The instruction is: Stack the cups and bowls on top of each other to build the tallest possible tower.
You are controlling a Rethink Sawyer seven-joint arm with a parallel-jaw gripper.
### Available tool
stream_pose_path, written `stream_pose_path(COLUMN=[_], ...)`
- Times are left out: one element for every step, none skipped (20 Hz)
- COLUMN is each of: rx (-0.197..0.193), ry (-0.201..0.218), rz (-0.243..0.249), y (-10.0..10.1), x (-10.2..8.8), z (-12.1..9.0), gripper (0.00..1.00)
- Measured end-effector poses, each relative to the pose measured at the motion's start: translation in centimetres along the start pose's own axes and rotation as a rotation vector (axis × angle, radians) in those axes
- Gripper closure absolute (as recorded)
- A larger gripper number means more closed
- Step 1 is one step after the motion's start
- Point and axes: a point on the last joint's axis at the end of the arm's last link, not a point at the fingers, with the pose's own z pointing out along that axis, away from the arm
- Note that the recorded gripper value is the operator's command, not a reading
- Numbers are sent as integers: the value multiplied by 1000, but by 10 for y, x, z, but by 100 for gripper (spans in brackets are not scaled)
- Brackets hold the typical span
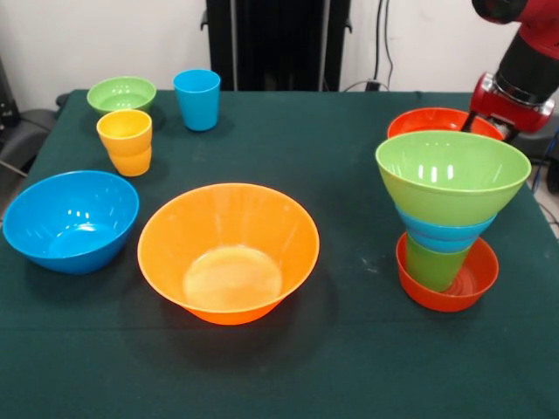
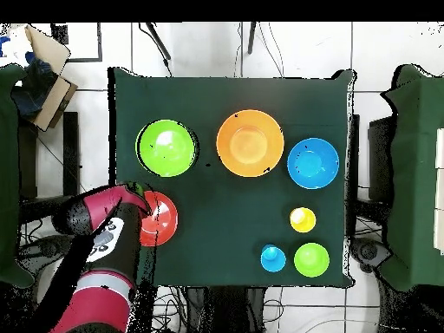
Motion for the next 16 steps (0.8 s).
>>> stream_pose_path(rx=[-5,-8,-11,-13,-16,-18,-22,-25,-28,-29,-30,-30,-29,-29,-28,-27], ry=[-2,-4,-5,-7,-9,-11,-13,-15,-17,-18,-19,-19,-18,-18,-18,-17], rz=[1,1,2,2,2,2,3,3,3,3,3,3,2,2,1,0], y=[1,1,1,1,1,2,3,3,4,4,4,4,4,5,5,5], x=[-1,-1,-1,-1,-2,-2,-3,-3,-4,-4,-4,-4,-4,-3,-2,-2], z=[-4,-6,-9,-10,-13,-15,-17,-19,-21,-22,-23,-23,-22,-22,-21,-21], gripper=[0,0,0,0,0,0,0,0,0,0,0,0,0,0,0,0])
